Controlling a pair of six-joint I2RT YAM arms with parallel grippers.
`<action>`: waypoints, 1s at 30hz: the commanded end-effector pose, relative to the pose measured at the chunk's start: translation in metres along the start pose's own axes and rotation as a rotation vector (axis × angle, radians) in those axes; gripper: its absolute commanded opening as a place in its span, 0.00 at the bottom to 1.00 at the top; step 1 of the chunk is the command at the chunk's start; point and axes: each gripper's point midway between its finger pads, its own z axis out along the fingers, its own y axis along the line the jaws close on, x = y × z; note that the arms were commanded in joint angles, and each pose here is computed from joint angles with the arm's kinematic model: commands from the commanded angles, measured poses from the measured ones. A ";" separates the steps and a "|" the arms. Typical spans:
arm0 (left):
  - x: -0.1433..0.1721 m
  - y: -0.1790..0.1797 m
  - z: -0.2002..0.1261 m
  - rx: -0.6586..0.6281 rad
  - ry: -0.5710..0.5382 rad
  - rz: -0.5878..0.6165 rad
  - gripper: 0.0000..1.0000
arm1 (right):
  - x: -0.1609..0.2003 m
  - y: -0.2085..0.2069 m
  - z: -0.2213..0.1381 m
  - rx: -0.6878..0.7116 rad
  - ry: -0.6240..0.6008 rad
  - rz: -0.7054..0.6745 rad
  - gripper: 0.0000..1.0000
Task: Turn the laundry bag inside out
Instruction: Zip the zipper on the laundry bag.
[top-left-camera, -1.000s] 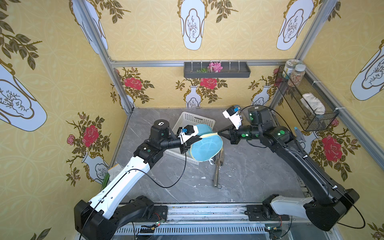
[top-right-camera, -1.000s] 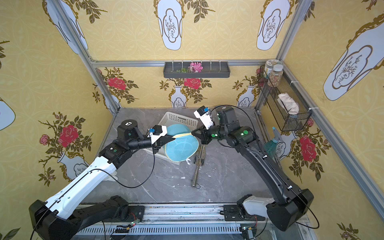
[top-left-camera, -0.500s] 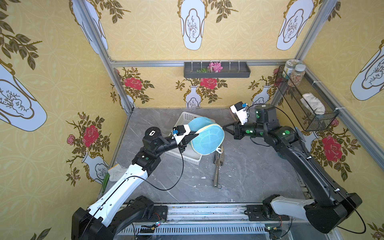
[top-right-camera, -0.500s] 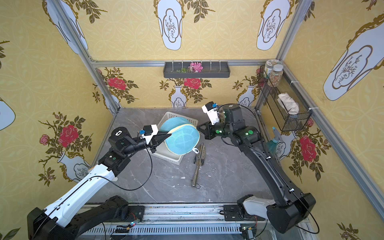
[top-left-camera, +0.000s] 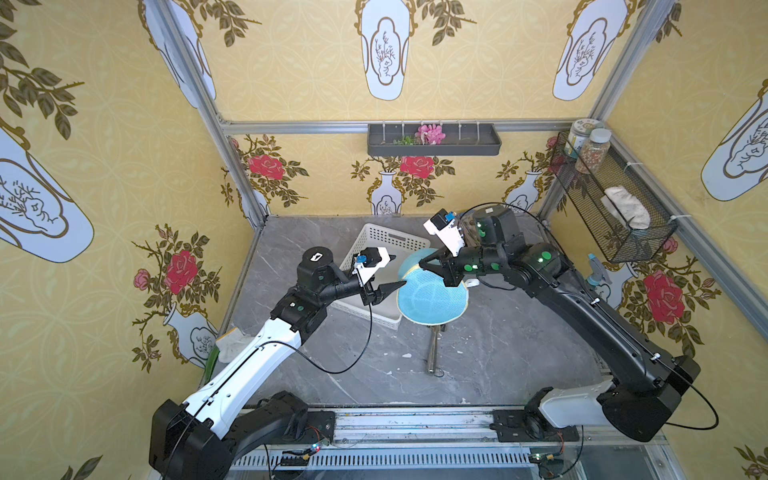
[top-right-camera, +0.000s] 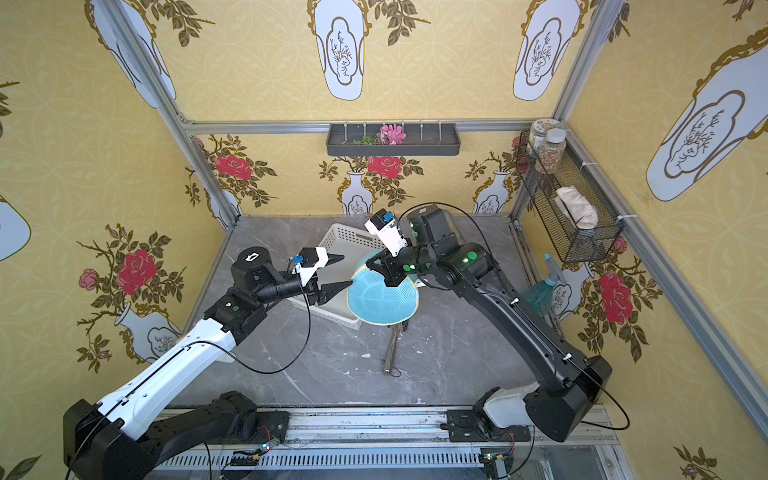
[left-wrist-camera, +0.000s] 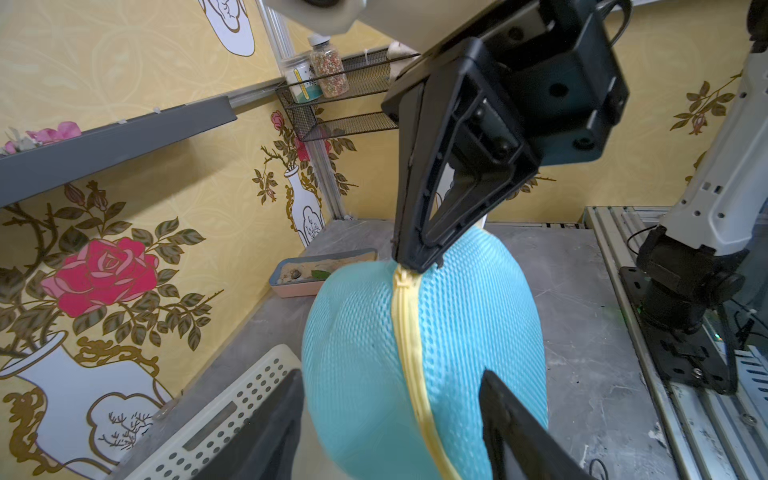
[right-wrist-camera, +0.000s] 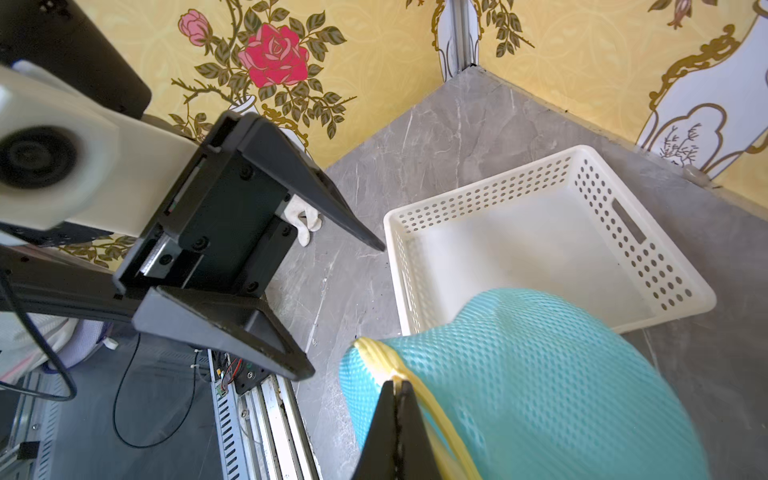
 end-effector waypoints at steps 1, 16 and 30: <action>0.001 -0.011 0.004 0.076 0.002 -0.020 0.68 | -0.003 0.004 0.003 0.001 0.000 -0.040 0.00; 0.008 -0.011 0.005 0.086 0.047 -0.004 0.04 | -0.009 0.026 -0.002 -0.043 -0.033 -0.079 0.00; -0.018 0.008 -0.016 -0.091 -0.072 0.048 0.00 | 0.004 -0.020 -0.034 0.112 -0.084 0.083 0.00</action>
